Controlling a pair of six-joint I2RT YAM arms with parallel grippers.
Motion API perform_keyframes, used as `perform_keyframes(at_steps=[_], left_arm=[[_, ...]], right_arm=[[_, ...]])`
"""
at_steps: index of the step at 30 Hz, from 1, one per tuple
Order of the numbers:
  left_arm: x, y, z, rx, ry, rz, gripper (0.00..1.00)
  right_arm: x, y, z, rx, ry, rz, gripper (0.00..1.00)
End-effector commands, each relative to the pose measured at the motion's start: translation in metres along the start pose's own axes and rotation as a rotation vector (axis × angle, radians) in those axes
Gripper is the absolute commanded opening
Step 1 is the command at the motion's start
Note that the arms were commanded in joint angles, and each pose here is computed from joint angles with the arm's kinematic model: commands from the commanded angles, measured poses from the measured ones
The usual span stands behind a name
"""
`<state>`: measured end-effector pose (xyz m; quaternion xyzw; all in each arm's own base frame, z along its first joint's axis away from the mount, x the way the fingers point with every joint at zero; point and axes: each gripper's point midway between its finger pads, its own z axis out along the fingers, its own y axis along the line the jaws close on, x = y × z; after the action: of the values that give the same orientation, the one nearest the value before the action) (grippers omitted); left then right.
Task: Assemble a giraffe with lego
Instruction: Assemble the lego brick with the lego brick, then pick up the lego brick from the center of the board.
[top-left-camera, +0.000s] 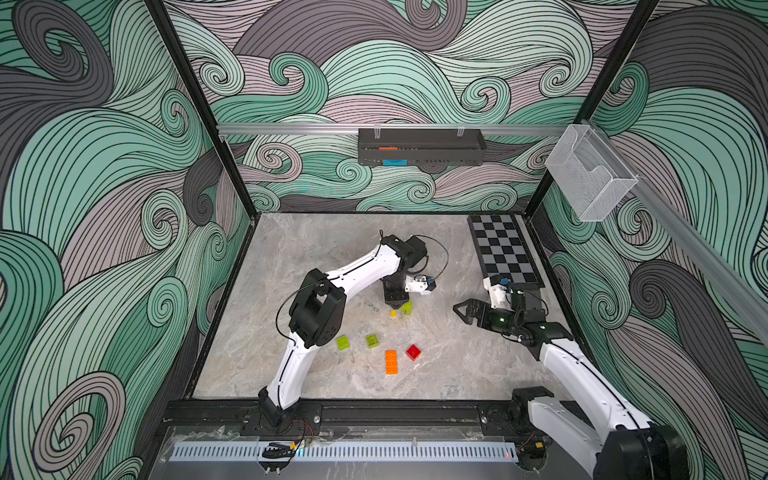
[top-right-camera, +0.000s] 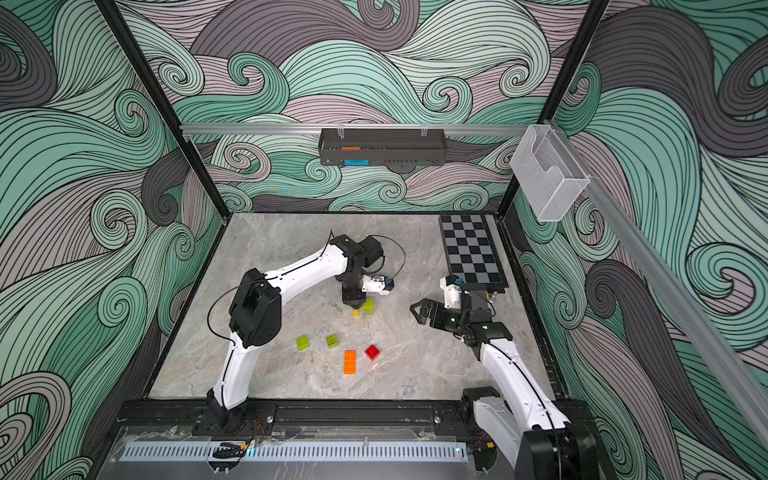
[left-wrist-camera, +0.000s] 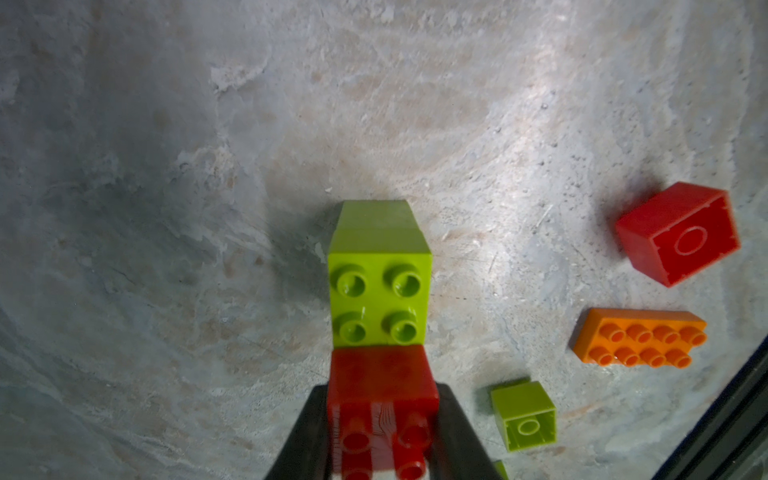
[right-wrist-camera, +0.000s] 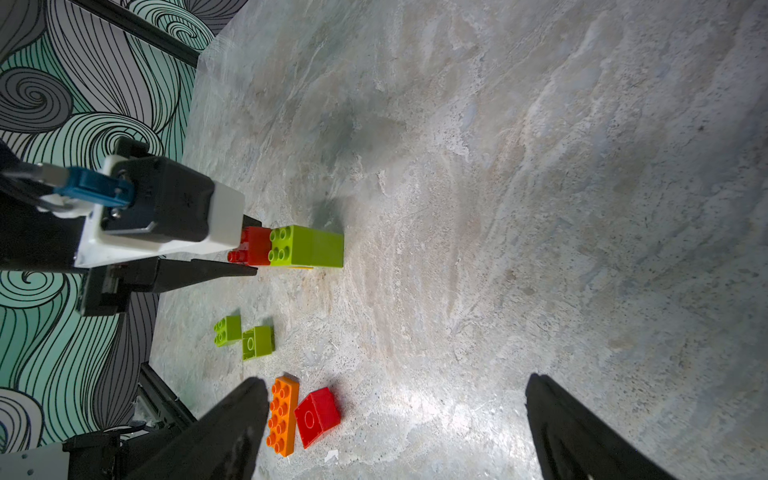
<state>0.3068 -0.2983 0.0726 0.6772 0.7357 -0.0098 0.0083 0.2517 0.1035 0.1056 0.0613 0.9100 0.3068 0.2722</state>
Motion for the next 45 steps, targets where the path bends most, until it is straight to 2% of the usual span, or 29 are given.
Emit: perform_keyframes(at_steps=[1,6,8,13,18,21,23,26,28,29,34,38,41,45], left_arm=[[0.016,-0.01,0.041,0.071,0.11,0.015,0.4],[0.001,0.004,0.006,-0.016,0.019,0.023,0.74],[-0.006,0.008,-0.014,-0.052,-0.029,0.021,0.98],[-0.012,0.011,-0.062,-0.116,-0.14,-0.012,0.99],[0.009,0.009,-0.107,-0.136,-0.261,-0.129,0.99],[0.035,0.011,-0.132,-0.15,-0.356,-0.278,0.99],[0.06,0.015,-0.143,-0.159,-0.413,-0.428,0.99],[0.094,0.009,-0.149,-0.134,-0.502,-0.587,0.99],[0.109,-0.003,-0.143,-0.104,-0.556,-0.63,0.99],[0.116,-0.013,-0.144,-0.104,-0.602,-0.631,0.99],[0.144,-0.03,-0.129,-0.085,-0.692,-0.7,0.99],[0.157,-0.03,-0.133,-0.083,-0.757,-0.752,0.99],[0.165,-0.023,-0.139,-0.099,-0.79,-0.781,0.99],[0.172,-0.016,-0.142,-0.121,-0.803,-0.814,0.99]], right_arm=[[-0.002,0.005,-0.003,-0.025,-0.007,0.0,0.99],[-0.002,0.008,-0.006,-0.037,-0.017,-0.004,0.99],[-0.002,0.008,-0.006,-0.039,-0.017,-0.005,0.99],[-0.001,0.009,-0.006,-0.041,-0.013,-0.007,0.99],[0.001,0.014,-0.01,-0.053,-0.001,-0.018,0.99],[0.011,0.029,-0.011,-0.054,0.033,-0.076,0.95],[0.023,0.045,-0.009,-0.033,0.072,-0.169,0.91],[0.046,0.063,-0.002,0.006,0.138,-0.31,0.9],[0.059,0.072,0.006,0.029,0.189,-0.389,0.9],[0.064,0.075,0.01,0.041,0.208,-0.421,0.9],[0.084,0.093,0.031,0.115,0.31,-0.623,0.89],[0.105,0.101,0.051,0.144,0.431,-0.743,0.82],[0.12,0.099,0.062,0.2,0.507,-0.834,0.8],[0.135,0.087,0.074,0.282,0.592,-0.895,0.74]])
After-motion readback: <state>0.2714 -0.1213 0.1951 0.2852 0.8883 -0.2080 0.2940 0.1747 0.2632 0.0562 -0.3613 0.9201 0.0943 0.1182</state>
